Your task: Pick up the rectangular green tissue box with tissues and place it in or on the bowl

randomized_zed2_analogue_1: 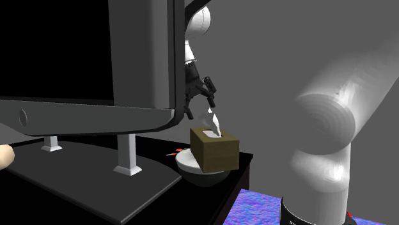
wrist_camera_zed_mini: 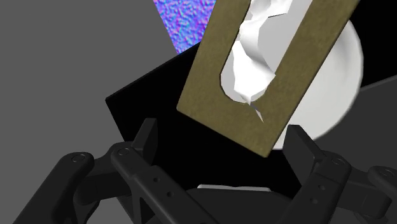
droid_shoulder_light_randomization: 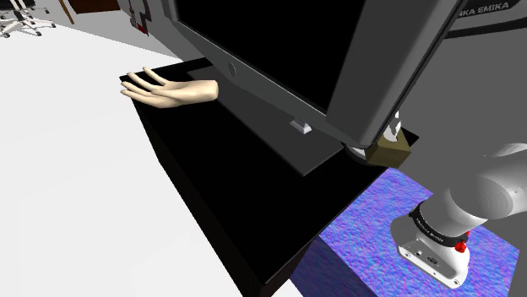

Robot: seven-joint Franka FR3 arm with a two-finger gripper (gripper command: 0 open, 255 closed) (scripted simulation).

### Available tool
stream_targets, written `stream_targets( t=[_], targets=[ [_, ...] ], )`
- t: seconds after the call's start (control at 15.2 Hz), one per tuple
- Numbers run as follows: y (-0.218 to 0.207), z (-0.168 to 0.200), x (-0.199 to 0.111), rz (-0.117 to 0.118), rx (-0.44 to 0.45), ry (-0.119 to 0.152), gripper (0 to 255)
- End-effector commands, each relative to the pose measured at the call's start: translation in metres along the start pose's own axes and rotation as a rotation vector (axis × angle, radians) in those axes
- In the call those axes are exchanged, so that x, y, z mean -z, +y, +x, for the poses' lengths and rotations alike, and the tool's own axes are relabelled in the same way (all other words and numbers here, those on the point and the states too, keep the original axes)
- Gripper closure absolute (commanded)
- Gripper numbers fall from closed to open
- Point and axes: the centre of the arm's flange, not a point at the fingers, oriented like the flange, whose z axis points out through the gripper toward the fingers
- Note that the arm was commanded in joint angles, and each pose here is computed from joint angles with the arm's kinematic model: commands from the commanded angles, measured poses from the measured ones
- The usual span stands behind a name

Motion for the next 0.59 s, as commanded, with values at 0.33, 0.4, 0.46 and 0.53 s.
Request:
stream_targets(
  t=[0.33, 0.4, 0.46, 0.53],
  targets=[
    [0.002, -0.001, 0.034, 0.000, 0.000, -0.001, 0],
    [0.002, -0.001, 0.034, 0.000, 0.000, -0.001, 0],
    [0.002, -0.001, 0.034, 0.000, 0.000, -0.001, 0],
    [0.002, -0.001, 0.034, 0.000, 0.000, -0.001, 0]
  ],
)
